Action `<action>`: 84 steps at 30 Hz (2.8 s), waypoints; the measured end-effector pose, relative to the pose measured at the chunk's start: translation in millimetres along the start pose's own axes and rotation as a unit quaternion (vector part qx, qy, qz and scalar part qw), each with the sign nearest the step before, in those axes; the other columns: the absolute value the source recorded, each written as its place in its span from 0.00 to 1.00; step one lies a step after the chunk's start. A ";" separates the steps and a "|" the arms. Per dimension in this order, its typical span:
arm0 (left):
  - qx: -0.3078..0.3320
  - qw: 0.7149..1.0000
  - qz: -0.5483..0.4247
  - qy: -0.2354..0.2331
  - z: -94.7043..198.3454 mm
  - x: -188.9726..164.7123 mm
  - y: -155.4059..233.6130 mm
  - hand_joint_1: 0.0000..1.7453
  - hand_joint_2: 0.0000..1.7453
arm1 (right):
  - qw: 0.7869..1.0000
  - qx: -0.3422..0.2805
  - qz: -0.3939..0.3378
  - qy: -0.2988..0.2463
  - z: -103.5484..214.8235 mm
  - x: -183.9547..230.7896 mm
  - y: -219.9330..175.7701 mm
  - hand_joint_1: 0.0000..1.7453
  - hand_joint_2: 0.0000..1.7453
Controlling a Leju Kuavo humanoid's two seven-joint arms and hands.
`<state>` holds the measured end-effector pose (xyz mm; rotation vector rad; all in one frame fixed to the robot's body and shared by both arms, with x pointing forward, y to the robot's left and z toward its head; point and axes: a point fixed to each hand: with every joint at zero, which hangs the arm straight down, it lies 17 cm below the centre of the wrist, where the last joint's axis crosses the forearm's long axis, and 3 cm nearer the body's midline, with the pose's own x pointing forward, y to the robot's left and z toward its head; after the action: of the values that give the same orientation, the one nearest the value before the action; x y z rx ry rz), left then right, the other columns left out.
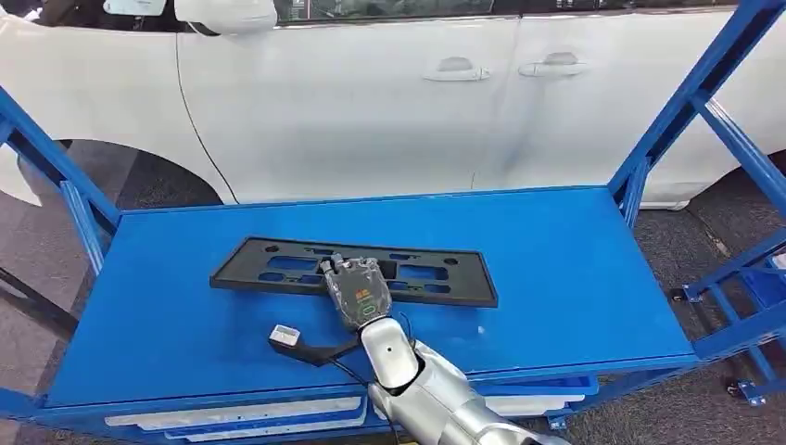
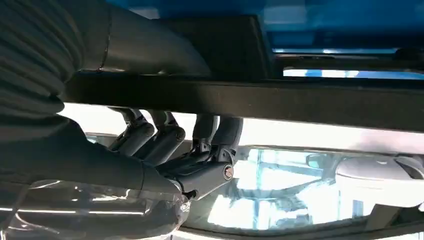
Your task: Take the parts from the cabinet and place them on the table.
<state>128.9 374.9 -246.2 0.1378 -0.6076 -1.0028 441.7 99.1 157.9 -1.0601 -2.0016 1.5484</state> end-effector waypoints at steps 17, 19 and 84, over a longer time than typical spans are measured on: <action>-0.003 0.999 0.004 -0.035 -0.4 13.5 -0.4 0.00 1.00 | 0.999 -0.030 -0.014 0.014 -5.6 -11.2 -17.6 1.00 1.00; -0.002 0.999 0.006 -0.036 -0.5 14.0 0.3 0.00 1.00 | 0.999 -0.045 -0.020 0.021 -9.9 -18.6 -28.9 1.00 1.00; 0.043 0.997 0.052 -0.028 -10.8 32.7 -3.4 0.00 1.00 | 0.511 -0.285 -0.755 -0.295 133.5 -135.3 -346.8 1.00 1.00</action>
<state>144.8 344.3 -242.9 0.1541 -0.7030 -0.8830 321.9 -124.5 461.3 1.2678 -2.4250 0.1171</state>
